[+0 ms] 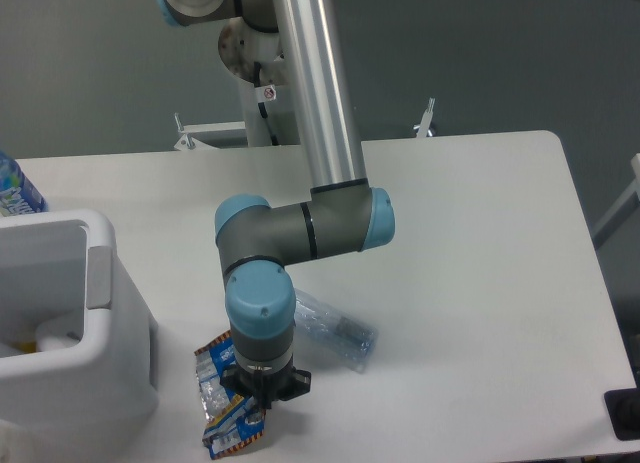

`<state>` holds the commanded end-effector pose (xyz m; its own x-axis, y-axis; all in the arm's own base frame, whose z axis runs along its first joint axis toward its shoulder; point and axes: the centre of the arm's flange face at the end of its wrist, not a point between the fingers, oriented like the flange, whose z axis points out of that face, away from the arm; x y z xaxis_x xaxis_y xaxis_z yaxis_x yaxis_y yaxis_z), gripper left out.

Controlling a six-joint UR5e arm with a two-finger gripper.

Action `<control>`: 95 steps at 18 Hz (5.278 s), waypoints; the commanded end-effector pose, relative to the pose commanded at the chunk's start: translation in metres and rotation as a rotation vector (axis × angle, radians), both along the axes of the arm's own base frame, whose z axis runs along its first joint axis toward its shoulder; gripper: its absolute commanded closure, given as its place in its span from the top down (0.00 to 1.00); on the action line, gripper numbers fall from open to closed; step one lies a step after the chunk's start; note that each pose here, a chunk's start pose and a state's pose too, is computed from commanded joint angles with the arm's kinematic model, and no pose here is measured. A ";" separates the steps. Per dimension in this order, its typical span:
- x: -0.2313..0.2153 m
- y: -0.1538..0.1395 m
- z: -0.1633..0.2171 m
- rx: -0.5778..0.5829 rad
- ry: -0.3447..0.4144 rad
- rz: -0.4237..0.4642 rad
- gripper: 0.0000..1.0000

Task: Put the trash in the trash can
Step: 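Lift the wrapper and carry it over the white trash bin, then open the gripper to drop the wrapper into the bin, then move the gripper over the clear water bottle and lower it, then close the gripper around the bottle's bottom end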

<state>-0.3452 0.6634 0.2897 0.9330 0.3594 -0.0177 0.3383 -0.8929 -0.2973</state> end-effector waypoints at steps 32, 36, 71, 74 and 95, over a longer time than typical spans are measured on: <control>0.220 -0.056 0.316 0.627 -0.107 0.057 0.00; 0.240 -0.050 0.292 0.572 -0.061 -0.083 0.13; -0.053 -0.181 0.033 0.113 -0.184 0.824 1.00; -0.061 -0.176 -0.003 0.055 -0.199 0.832 1.00; -0.079 -0.135 -0.104 -0.079 -0.227 0.819 1.00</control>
<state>-0.4237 0.5282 0.1858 0.3635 0.9277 0.0850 0.9300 -0.3561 -0.0910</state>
